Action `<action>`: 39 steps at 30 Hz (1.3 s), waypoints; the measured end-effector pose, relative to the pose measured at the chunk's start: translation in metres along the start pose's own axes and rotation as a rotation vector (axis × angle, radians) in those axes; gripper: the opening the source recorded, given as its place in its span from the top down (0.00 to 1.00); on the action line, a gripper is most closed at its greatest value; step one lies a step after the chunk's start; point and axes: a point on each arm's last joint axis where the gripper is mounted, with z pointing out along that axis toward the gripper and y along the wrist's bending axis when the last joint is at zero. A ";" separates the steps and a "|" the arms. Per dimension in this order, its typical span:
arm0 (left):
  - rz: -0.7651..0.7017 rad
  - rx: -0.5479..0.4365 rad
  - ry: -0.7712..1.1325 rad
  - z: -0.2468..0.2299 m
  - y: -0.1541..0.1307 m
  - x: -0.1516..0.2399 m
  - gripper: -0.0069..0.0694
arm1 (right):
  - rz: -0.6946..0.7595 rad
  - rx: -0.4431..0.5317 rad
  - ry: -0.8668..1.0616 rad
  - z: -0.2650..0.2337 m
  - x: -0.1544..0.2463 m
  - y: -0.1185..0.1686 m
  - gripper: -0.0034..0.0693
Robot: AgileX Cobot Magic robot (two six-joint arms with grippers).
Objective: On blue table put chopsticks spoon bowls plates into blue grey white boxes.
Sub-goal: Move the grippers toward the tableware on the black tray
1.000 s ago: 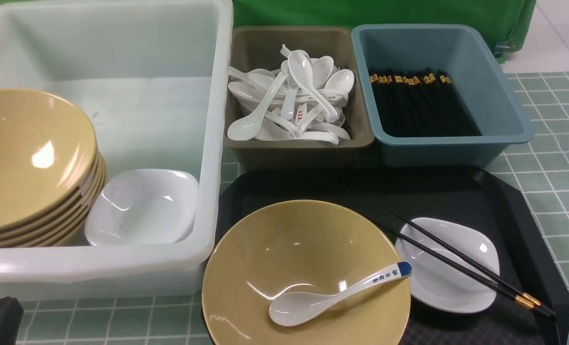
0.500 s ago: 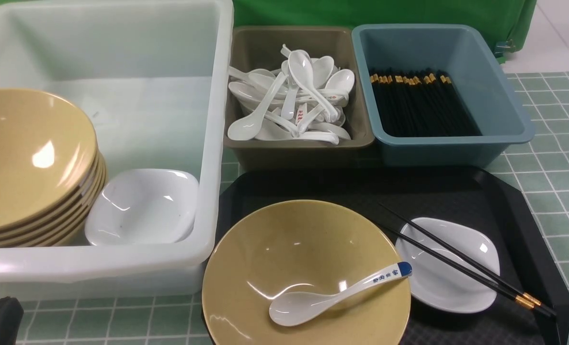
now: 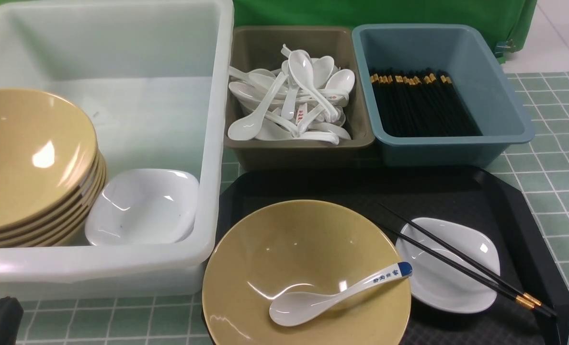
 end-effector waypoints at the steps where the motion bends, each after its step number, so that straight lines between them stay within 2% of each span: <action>1: 0.000 0.000 0.000 0.000 0.000 0.000 0.90 | 0.000 0.000 0.000 0.000 0.000 0.000 0.62; 14: 0.008 -0.003 0.000 0.000 0.000 0.000 0.90 | 0.013 -0.001 -0.001 0.000 0.000 0.000 0.62; 19: -0.076 0.020 -0.012 0.000 -0.002 -0.001 0.90 | 0.163 -0.005 -0.002 0.000 0.000 0.000 0.62; 23: -0.564 0.118 -0.050 -0.001 -0.009 -0.007 0.90 | 0.692 -0.039 -0.009 0.000 -0.002 0.003 0.62; 24: -0.616 0.130 -0.049 -0.001 -0.010 -0.008 0.90 | 0.724 -0.042 -0.010 0.000 -0.002 0.003 0.62; 25: -0.805 0.164 -0.048 -0.001 -0.012 -0.010 0.90 | 0.921 -0.057 -0.010 0.000 -0.003 0.004 0.62; 27: -1.063 0.216 -0.038 -0.002 -0.014 -0.012 0.90 | 1.104 -0.065 -0.001 0.000 -0.003 0.005 0.62; 28: -1.110 0.226 -0.035 -0.002 -0.015 -0.013 0.90 | 1.130 -0.065 0.001 0.000 -0.003 0.005 0.62; 31: -1.169 0.240 -0.031 -0.002 -0.016 -0.014 0.90 | 1.123 -0.061 0.000 0.000 -0.003 0.004 0.62; 32: -1.193 0.244 -0.031 -0.002 -0.016 -0.014 0.90 | 1.051 -0.058 -0.003 0.000 -0.003 0.004 0.62; 35: -1.204 0.247 -0.030 -0.002 -0.016 -0.014 0.90 | 0.991 -0.056 -0.004 0.000 -0.003 0.004 0.62; 37: -1.144 0.260 -0.039 -0.005 -0.017 -0.019 0.90 | 0.956 -0.070 -0.019 0.000 -0.004 0.004 0.62; 39: -0.958 0.306 -0.099 -0.017 -0.021 -0.046 0.90 | 0.894 -0.108 -0.055 -0.002 -0.012 0.005 0.63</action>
